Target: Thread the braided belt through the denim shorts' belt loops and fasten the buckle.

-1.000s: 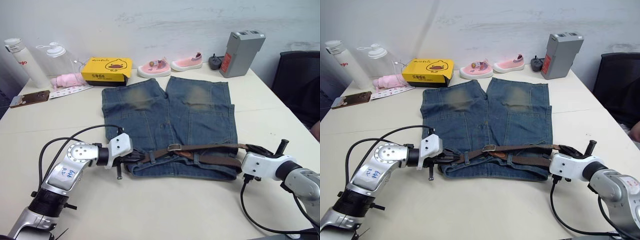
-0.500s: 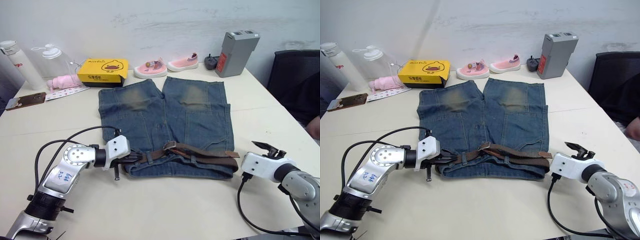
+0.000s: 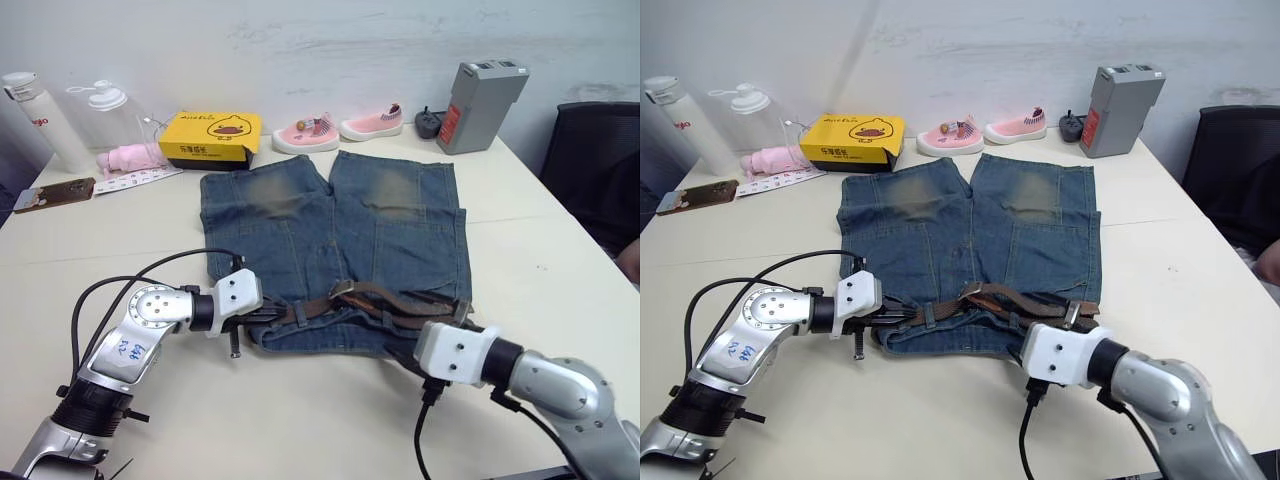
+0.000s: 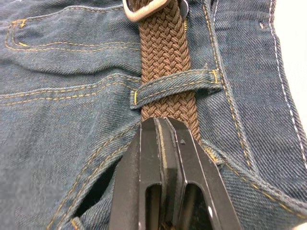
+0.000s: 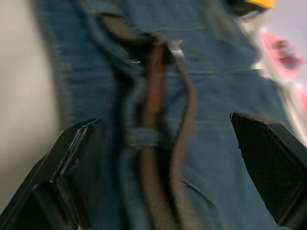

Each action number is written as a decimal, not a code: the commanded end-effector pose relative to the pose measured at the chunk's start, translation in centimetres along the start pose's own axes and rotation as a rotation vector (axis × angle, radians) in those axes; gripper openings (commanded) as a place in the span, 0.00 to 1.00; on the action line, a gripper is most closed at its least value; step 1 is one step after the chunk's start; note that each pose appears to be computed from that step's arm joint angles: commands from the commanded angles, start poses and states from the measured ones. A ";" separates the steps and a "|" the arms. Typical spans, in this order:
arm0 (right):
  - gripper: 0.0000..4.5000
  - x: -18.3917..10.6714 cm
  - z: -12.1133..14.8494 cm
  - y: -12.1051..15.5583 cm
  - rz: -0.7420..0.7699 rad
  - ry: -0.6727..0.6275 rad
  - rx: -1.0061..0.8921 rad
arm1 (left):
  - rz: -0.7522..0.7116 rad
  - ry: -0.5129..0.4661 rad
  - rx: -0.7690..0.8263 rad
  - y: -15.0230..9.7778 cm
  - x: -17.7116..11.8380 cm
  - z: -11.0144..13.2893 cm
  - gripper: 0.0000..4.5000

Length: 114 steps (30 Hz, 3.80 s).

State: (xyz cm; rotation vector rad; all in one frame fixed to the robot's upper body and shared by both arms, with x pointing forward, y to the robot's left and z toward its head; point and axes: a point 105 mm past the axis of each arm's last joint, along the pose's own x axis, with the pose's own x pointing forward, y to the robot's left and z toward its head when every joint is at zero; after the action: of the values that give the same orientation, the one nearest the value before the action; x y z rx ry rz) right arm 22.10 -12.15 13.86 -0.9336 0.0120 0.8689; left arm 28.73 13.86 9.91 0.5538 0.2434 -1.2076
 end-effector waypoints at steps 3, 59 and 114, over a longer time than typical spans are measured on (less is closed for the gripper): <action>0.98 1.0 -0.3 -0.3 -0.111 0.054 -0.095 | -0.011 0.121 -0.085 -0.9 0.0 -3.5 0.00; 0.00 6.8 -0.8 2.4 -0.047 0.063 -0.263 | 0.268 0.327 0.175 1.0 -3.9 0.8 0.51; 0.98 1.5 -0.9 -1.0 0.072 0.006 0.174 | 0.307 -0.092 -0.306 -2.1 -9.4 -1.0 0.74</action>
State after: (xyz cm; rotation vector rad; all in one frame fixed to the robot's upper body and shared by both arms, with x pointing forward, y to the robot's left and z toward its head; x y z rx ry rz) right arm 24.71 -12.36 12.30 -0.8129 0.1533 0.8746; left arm 24.01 21.69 11.37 0.2823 0.2704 -0.8256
